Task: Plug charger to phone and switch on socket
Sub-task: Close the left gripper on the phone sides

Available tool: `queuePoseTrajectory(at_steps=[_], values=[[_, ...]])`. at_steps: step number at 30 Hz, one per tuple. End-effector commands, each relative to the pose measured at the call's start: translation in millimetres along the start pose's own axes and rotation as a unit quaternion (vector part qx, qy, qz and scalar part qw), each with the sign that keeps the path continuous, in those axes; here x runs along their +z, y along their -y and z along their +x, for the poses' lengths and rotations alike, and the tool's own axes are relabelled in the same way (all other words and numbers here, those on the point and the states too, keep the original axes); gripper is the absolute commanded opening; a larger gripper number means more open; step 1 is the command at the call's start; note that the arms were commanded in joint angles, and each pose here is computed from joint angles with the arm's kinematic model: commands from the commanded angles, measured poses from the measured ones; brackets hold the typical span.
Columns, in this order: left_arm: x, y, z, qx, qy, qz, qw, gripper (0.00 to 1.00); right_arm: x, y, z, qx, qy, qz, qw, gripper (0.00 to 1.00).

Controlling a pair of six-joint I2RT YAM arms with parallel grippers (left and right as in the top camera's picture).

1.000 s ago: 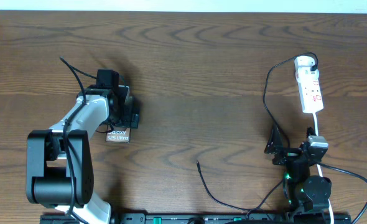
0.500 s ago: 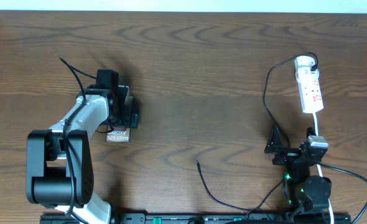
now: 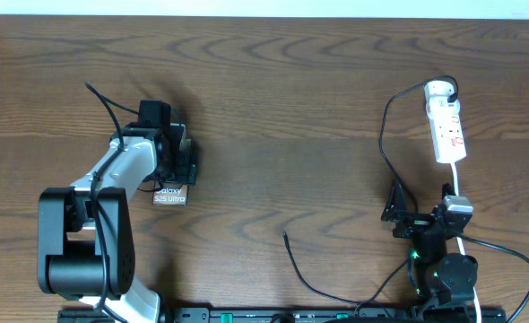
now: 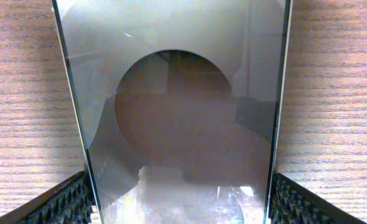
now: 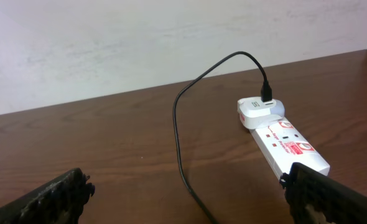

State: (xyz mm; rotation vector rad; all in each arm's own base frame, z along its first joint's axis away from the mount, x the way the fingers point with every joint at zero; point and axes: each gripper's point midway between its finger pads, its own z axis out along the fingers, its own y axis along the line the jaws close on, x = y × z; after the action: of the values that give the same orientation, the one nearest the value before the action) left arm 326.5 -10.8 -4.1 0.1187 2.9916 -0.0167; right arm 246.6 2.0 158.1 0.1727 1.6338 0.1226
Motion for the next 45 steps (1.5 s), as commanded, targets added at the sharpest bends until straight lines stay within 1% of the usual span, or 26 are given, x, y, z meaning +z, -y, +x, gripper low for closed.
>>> queuePoseTrajectory(at_steps=[1, 4, 20, 27, 29, 37, 45], values=[[9.4, 1.5, 18.7, -0.008, -0.029, 0.006, 1.000, 0.85, -0.2, -1.8, 0.9, -0.006, -0.001, -0.004, 1.000, 0.99], [9.4, 1.5, 18.7, -0.008, -0.029, 0.006, 1.000, 0.80, -0.2, -1.8, 0.9, -0.006, -0.001, -0.004, 1.000, 0.99], [9.4, 1.6, 18.6, -0.008, -0.029, 0.006, 1.000, 0.76, -0.2, -1.8, 0.9, -0.006, -0.001, -0.004, 1.000, 0.99], [9.4, 1.6, 18.6, -0.008, -0.029, 0.006, 1.000, 0.73, -0.2, -1.8, 0.9, -0.006, -0.001, -0.004, 1.000, 0.99], [9.4, 1.6, 18.5, -0.008, -0.029, 0.006, 1.000, 0.70, -0.2, -1.8, 1.0, -0.006, -0.001, -0.004, 1.000, 0.99], [9.4, 1.6, 18.5, -0.008, -0.029, 0.006, 1.000, 0.69, -0.2, -1.8, 0.9, -0.006, -0.001, -0.004, 1.000, 0.99], [9.4, 1.6, 18.4, -0.008, -0.029, 0.006, 1.000, 0.58, -0.2, -1.8, 0.9, -0.006, -0.001, -0.004, 1.000, 0.99]])
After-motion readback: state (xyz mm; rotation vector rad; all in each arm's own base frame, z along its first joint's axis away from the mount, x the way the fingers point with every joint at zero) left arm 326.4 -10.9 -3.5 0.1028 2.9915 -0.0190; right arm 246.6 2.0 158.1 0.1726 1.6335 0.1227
